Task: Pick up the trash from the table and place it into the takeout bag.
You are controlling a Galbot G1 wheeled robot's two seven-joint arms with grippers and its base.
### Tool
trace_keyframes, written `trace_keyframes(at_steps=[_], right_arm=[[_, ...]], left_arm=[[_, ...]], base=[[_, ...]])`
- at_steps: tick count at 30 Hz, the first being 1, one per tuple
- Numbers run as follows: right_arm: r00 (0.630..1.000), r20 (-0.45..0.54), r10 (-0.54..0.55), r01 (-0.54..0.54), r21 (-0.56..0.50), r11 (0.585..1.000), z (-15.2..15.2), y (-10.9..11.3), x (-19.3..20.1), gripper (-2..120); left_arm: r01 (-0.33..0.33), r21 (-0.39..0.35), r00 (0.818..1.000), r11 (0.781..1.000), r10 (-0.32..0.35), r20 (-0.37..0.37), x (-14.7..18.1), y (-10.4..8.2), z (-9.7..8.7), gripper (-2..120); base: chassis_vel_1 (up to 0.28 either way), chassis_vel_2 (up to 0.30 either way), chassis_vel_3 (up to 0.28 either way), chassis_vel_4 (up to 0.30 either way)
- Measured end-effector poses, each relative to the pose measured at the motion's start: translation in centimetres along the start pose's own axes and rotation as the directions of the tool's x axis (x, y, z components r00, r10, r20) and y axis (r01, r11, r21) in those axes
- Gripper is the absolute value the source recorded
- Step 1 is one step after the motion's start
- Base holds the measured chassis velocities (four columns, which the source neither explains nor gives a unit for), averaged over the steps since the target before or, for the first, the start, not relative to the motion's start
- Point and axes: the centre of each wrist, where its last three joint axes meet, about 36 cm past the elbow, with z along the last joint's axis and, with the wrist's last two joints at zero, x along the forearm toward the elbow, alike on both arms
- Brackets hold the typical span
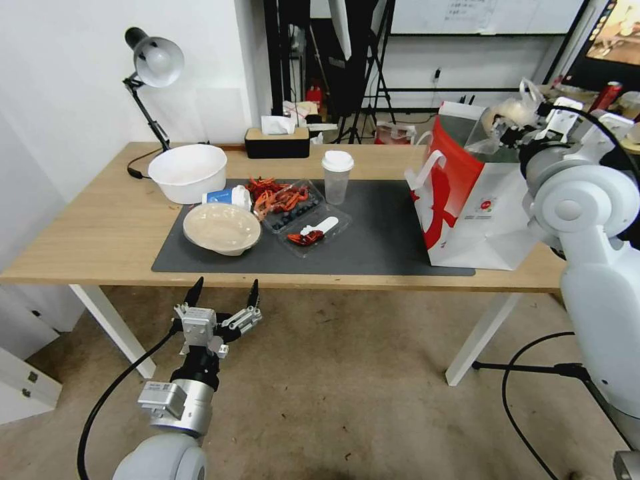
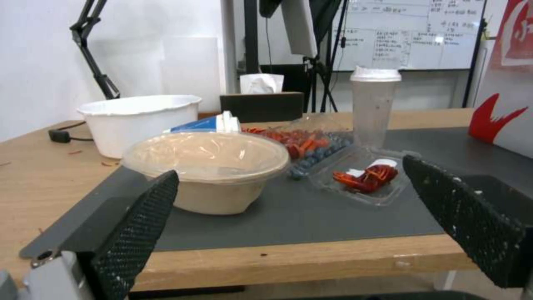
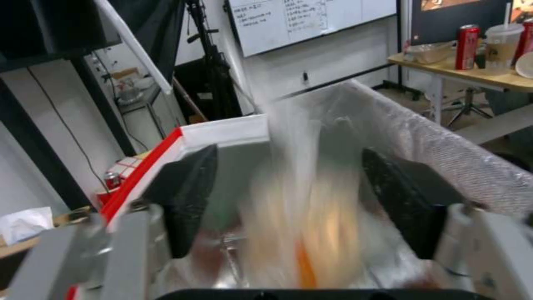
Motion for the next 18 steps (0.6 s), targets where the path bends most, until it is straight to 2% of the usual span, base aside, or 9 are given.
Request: trace_keyframes(at_steps=[3, 4, 5, 6, 8, 11, 12, 15, 18], right_arm=[[1.0, 0.022, -0.009, 0.01, -0.018, 1.0, -0.3, -0.3, 0.2, 86], [0.998, 0.054, -0.04, 0.042, -0.041, 0.998, -0.4, -0.4, 0.4, 92], [0.998, 0.054, -0.04, 0.042, -0.041, 0.998, -0.4, -0.4, 0.4, 92], [0.99, 0.107, -0.087, 0.096, -0.075, 0.993, -0.3, -0.4, 0.8, 97], [0.982, 0.141, -0.125, 0.139, -0.093, 0.986, -0.1, -0.3, 1.1, 98], [0.932, 0.254, -0.26, 0.299, -0.131, 0.945, 1.1, 0.0, 2.5, 100], [0.932, 0.254, -0.26, 0.299, -0.131, 0.945, 1.1, 0.0, 2.5, 100], [0.886, 0.293, -0.36, 0.406, -0.112, 0.907, 3.6, 0.5, 4.8, 100], [0.86, 0.288, -0.421, 0.457, -0.069, 0.887, 5.7, 0.9, 6.6, 100]], left_arm=[[-0.001, 0.001, 1.0, 1.0, 0.001, 0.001, 0.0, 0.0, 0.0, 100], [-0.001, 0.002, 1.0, 1.0, 0.001, 0.001, 0.0, -0.1, 0.0, 99], [-0.001, 0.002, 1.0, 1.0, 0.001, 0.001, 0.0, -0.1, 0.0, 99], [-0.001, 0.003, 1.0, 1.0, 0.001, 0.0, 0.0, -0.1, 0.0, 99], [-0.001, 0.003, 1.0, 1.0, 0.001, 0.0, 0.0, -0.1, 0.0, 99], [-0.001, 0.002, 1.0, 1.0, 0.001, 0.0, 0.0, -0.1, 0.0, 100], [-0.001, 0.002, 1.0, 1.0, 0.001, 0.0, 0.0, -0.1, 0.0, 100], [-0.002, -0.001, 1.0, 1.0, 0.002, 0.0, 0.0, 0.0, 0.0, 100], [-0.002, -0.002, 1.0, 1.0, 0.002, 0.0, 0.0, 0.0, 0.0, 100]], base=[[0.0, 0.0, 0.0, 0.0], [0.0, 0.0, 0.0, 0.0], [0.0, 0.0, 0.0, 0.0], [0.0, 0.0, 0.0, 0.0], [0.0, 0.0, 0.0, 0.0], [0.0, 0.0, 0.0, 0.0], [0.0, 0.0, 0.0, 0.0], [0.0, 0.0, 0.0, 0.0], [0.0, 0.0, 0.0, 0.0]])
